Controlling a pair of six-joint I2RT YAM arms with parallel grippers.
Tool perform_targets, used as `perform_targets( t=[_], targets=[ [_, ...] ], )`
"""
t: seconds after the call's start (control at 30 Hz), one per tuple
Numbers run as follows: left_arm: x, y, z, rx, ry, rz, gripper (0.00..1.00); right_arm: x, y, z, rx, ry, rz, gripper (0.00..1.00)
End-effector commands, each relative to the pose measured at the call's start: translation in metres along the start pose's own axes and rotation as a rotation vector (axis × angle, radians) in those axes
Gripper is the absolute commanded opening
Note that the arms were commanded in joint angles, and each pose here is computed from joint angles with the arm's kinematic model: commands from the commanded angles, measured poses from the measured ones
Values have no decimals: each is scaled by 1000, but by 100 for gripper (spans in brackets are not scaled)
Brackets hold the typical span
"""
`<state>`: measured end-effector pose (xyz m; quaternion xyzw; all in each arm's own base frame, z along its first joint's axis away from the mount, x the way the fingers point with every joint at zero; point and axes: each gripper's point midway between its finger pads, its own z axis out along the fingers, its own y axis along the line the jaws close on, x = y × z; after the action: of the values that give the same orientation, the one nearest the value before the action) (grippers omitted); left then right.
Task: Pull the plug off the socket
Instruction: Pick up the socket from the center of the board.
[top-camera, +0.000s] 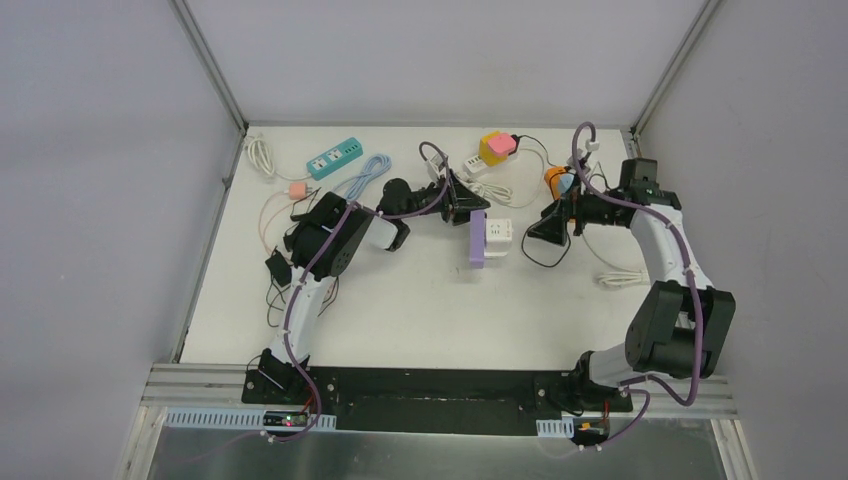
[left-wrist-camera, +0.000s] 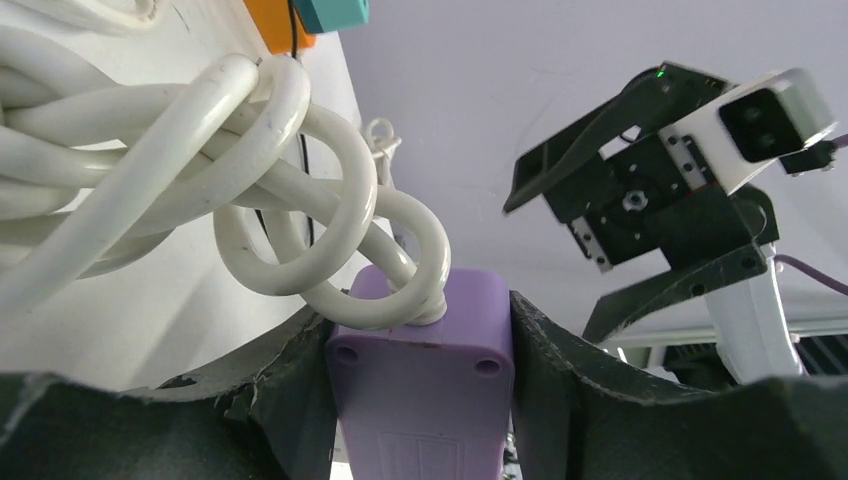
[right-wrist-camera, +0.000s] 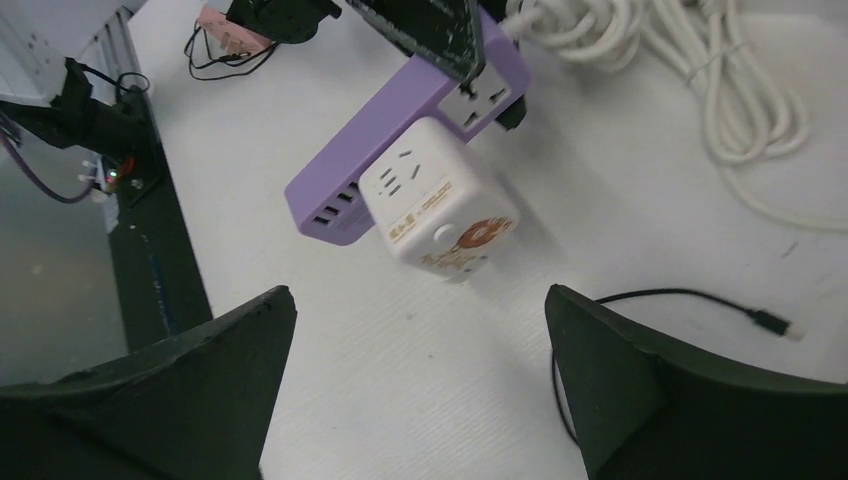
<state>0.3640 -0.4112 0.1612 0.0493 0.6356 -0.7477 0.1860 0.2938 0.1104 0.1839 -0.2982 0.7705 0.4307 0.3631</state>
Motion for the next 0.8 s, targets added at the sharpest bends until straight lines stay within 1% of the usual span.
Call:
perform_targets(
  t=[0.0,0.17,0.3,0.53,0.77],
  targets=[
    [-9,-80,5,177,54,71,0,-33,-5,-3,-8,-1,-273,100],
    [-9,-86,6,182,69,0,0,-47,-4,8,-32,16,-358,100],
    [-11,-88,7,183,76,-61,0,-42,1,19,-56,35,-379,100],
    [-13,-93,10,195,92,-90,0,-34,-2,28,-47,66,-403,100],
    [-16,-94,13,200,104,-111,0,-26,25,41,-148,100,-451,100]
  ],
)
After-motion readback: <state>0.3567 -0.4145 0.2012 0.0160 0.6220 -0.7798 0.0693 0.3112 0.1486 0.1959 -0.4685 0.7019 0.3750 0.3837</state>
